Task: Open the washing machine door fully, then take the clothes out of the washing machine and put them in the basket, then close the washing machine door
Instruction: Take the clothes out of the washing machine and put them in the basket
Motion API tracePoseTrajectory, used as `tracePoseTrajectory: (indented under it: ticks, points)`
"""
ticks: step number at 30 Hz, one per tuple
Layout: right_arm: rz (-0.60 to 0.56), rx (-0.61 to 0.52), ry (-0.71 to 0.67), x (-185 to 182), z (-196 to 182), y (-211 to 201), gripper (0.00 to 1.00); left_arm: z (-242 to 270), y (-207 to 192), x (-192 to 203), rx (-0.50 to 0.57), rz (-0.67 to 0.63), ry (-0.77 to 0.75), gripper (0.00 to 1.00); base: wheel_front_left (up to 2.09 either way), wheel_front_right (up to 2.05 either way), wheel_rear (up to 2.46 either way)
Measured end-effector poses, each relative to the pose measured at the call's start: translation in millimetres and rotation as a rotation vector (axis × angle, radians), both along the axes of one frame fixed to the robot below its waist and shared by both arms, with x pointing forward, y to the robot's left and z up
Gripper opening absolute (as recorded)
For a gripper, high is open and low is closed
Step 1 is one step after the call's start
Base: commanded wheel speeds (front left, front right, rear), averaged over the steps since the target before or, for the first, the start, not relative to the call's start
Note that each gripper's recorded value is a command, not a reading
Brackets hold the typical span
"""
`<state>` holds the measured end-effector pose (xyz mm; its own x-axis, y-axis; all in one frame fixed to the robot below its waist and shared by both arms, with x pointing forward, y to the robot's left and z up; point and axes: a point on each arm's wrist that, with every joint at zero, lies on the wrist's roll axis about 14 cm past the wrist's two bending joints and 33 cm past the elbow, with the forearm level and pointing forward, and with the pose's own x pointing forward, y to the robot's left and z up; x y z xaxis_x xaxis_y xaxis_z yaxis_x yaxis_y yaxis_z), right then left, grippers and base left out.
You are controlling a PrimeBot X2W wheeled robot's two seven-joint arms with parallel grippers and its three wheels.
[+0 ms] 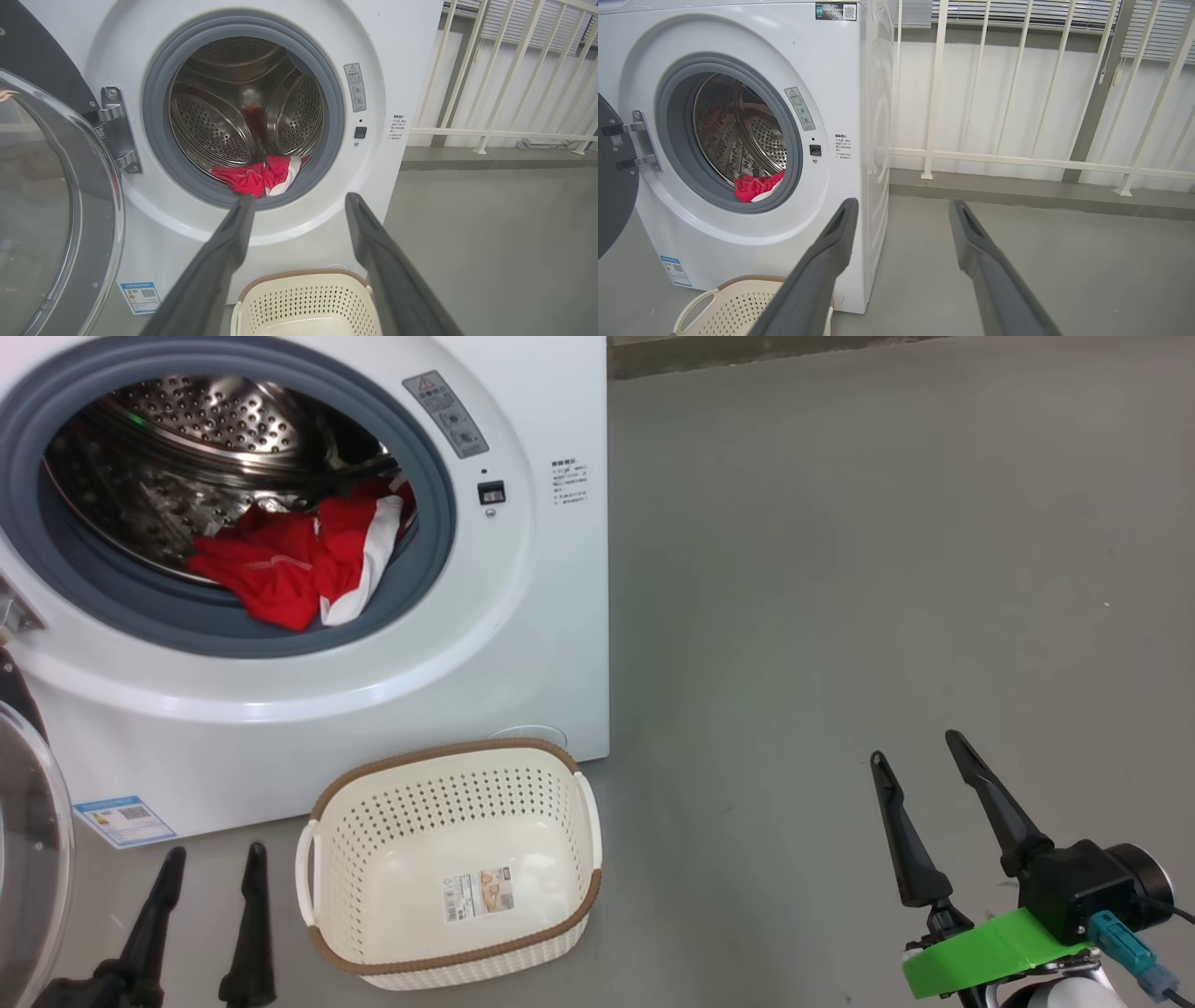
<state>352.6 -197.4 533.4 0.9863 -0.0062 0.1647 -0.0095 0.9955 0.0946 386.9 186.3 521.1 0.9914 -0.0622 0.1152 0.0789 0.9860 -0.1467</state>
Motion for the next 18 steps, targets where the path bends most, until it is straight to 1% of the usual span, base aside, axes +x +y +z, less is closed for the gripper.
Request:
tracePoseTrajectory:
  ticks: [4,7,14,18]
  points:
    - [0.001,0.000,-0.002,0.4,0.6,0.3,1.00,2.5,1.4,-0.9,0.000,0.005,-0.007,1.00,0.79,-0.79,0.00]
    - [0.004,0.000,-0.002,0.8,0.5,1.2,1.00,2.9,2.7,-1.4,0.001,0.010,-0.008,1.00,1.27,-1.27,0.00]
    - [0.012,0.001,0.016,3.6,-5.0,3.8,1.00,2.9,4.3,-1.2,0.005,0.013,-0.009,1.00,1.90,-1.90,0.00]
    - [0.016,0.002,0.025,5.0,-8.0,5.1,1.00,9.0,0.2,-0.4,0.000,-0.015,-0.030,1.00,1.82,-1.82,0.00]
